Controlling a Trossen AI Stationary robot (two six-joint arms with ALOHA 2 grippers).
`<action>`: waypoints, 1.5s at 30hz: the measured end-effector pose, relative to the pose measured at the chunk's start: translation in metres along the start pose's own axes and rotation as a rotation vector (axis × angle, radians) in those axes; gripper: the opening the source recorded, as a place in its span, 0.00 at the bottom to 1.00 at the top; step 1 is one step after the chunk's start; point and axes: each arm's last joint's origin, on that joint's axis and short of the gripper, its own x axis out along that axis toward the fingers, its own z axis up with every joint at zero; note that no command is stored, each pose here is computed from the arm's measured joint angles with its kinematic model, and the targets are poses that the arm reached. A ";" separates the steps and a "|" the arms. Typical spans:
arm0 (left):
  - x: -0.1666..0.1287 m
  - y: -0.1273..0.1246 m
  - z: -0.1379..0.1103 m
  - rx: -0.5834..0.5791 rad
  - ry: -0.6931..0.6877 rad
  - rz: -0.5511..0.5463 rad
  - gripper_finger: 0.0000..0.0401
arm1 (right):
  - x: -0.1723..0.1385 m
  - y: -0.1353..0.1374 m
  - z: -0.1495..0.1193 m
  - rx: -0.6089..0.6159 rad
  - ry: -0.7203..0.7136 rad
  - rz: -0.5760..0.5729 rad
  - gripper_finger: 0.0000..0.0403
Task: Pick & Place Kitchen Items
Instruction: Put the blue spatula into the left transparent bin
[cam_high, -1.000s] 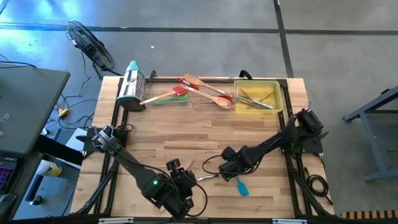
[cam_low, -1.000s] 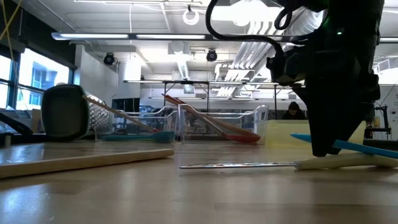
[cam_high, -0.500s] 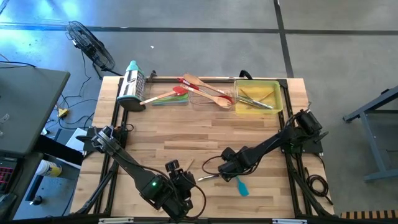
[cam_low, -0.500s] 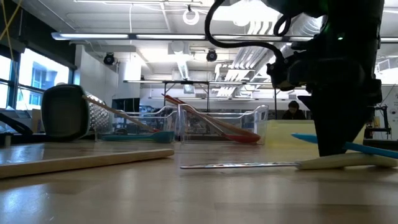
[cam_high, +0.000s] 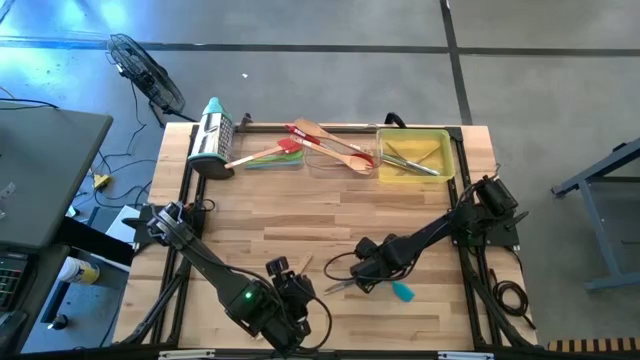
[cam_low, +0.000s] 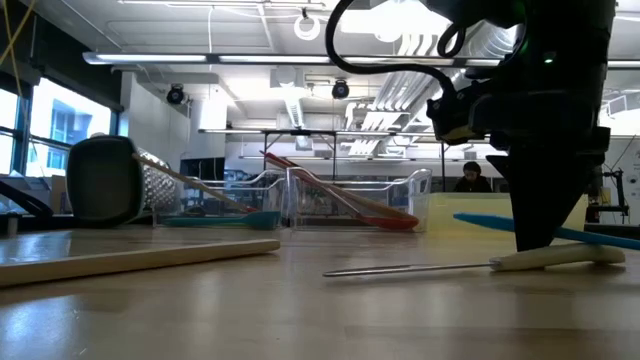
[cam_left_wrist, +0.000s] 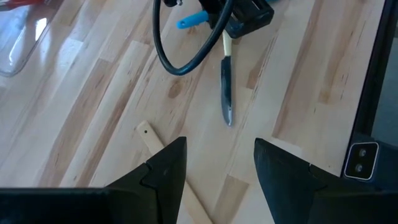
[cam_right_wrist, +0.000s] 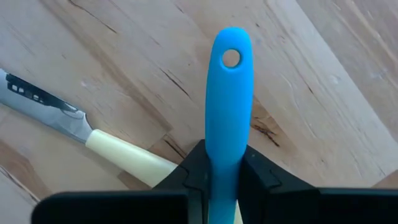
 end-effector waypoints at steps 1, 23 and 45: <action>0.000 0.000 0.000 0.000 0.000 0.000 0.45 | 0.000 0.000 0.000 0.000 -0.002 0.002 0.10; 0.000 0.002 -0.001 0.009 -0.001 0.018 0.45 | -0.014 0.003 0.003 -0.062 -0.046 0.076 0.10; 0.000 0.002 0.001 0.010 -0.030 0.035 0.45 | -0.116 0.018 0.022 -0.331 -0.447 0.633 0.10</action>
